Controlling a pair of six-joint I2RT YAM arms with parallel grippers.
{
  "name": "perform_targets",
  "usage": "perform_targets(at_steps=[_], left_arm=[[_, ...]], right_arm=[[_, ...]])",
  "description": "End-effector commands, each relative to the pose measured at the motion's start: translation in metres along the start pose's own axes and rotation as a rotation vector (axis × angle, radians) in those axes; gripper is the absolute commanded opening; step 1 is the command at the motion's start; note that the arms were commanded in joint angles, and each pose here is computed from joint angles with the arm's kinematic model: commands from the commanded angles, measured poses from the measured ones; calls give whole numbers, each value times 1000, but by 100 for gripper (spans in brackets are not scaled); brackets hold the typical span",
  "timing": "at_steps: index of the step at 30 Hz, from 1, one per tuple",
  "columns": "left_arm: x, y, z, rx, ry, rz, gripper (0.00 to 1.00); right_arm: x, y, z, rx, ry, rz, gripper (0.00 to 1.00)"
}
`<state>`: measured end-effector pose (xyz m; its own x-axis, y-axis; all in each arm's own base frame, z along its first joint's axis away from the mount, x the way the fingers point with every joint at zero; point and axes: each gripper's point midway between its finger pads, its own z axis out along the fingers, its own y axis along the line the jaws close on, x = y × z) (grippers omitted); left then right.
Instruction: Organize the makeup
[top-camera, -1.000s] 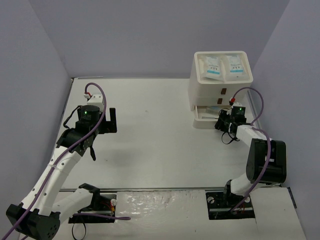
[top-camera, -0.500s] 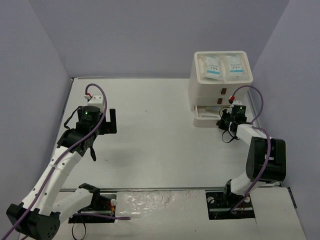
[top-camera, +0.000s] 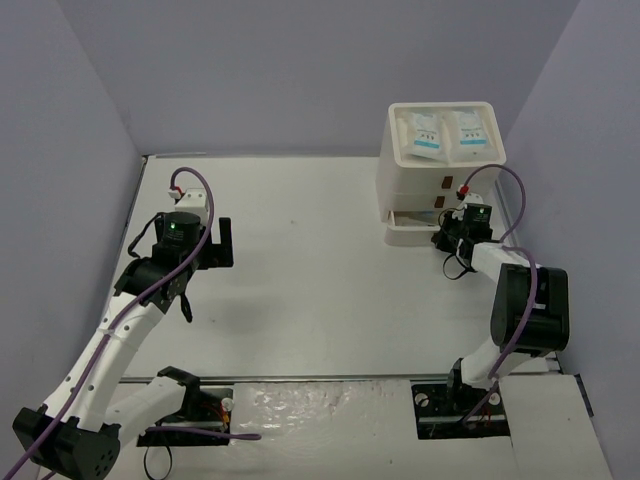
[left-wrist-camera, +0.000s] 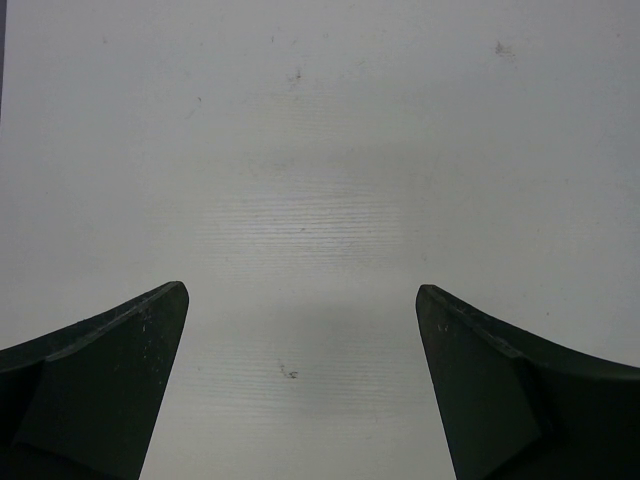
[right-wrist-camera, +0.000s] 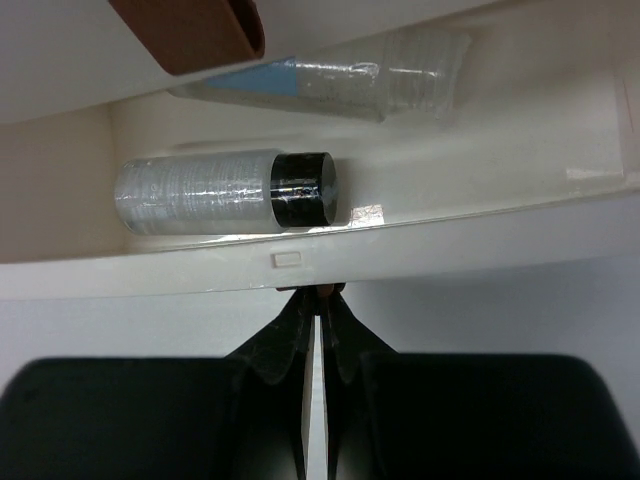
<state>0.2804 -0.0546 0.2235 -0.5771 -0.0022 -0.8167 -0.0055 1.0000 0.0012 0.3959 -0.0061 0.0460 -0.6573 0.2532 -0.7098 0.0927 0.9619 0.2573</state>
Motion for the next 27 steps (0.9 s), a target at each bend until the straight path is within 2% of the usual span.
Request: perform_targets(at_steps=[1, 10, 17, 27], left_arm=[[-23, 3, -4, -12, -82, -14, 97], [-22, 3, -3, -16, -78, -11, 97], [-23, 4, -3, -20, -79, -13, 97], [-22, 4, -2, -19, -76, -11, 97]], right_arm=[[-101, 27, -7, -100, -322, -62, 1], [-113, 29, 5, -125, -377, -75, 12], [-119, 29, 14, -137, -404, -79, 31], [-115, 28, 23, -146, -406, -83, 51]])
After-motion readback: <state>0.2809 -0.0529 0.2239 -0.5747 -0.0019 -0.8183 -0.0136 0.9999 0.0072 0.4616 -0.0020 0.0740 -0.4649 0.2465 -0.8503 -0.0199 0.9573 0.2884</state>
